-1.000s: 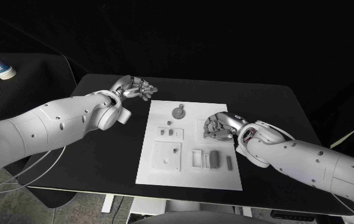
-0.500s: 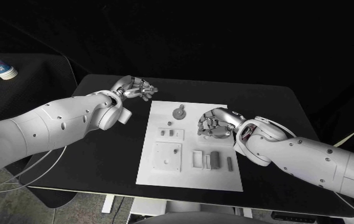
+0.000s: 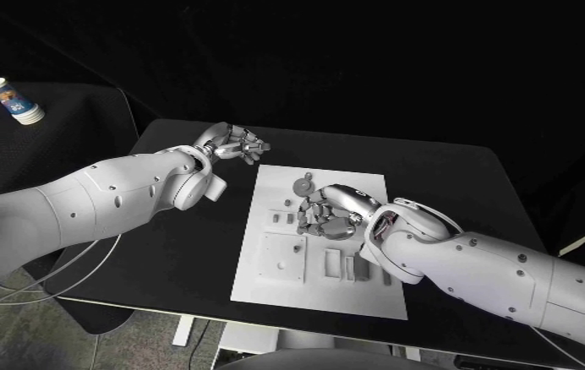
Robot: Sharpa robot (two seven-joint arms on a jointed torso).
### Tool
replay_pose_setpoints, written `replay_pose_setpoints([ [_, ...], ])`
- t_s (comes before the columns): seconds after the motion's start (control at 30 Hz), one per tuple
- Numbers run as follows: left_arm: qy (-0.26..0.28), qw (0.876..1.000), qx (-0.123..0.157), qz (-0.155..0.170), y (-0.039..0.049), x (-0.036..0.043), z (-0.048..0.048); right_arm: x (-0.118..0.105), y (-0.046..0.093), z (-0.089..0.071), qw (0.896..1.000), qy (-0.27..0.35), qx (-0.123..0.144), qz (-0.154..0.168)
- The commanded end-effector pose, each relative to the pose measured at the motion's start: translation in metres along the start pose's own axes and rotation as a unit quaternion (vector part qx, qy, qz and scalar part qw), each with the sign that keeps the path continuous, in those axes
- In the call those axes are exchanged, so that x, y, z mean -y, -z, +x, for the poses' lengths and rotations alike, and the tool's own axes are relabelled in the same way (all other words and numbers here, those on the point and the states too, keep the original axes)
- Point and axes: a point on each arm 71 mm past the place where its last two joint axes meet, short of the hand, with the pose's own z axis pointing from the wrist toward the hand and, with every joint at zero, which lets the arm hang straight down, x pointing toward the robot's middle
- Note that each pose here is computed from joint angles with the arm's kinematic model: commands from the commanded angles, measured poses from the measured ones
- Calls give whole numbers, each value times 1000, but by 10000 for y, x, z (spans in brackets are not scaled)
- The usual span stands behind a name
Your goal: Assemble the parts on the task board
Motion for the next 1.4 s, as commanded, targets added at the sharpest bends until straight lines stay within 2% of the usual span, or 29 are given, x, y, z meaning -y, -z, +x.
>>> replay_pose_setpoints([
  [0.03,4,1000,-2,4,-6,19,10,-88,-52,92,999,31,-13,-21],
  [0.4,4,1000,-3,5,-15,28,30,-134,-130,431,998,52,-33,-34],
  [0.77,5,1000,-7,7,-29,43,62,-80,-141,708,997,51,-56,-30],
  [1.4,6,1000,-10,7,-38,50,80,-54,-217,747,997,55,-56,-24],
])
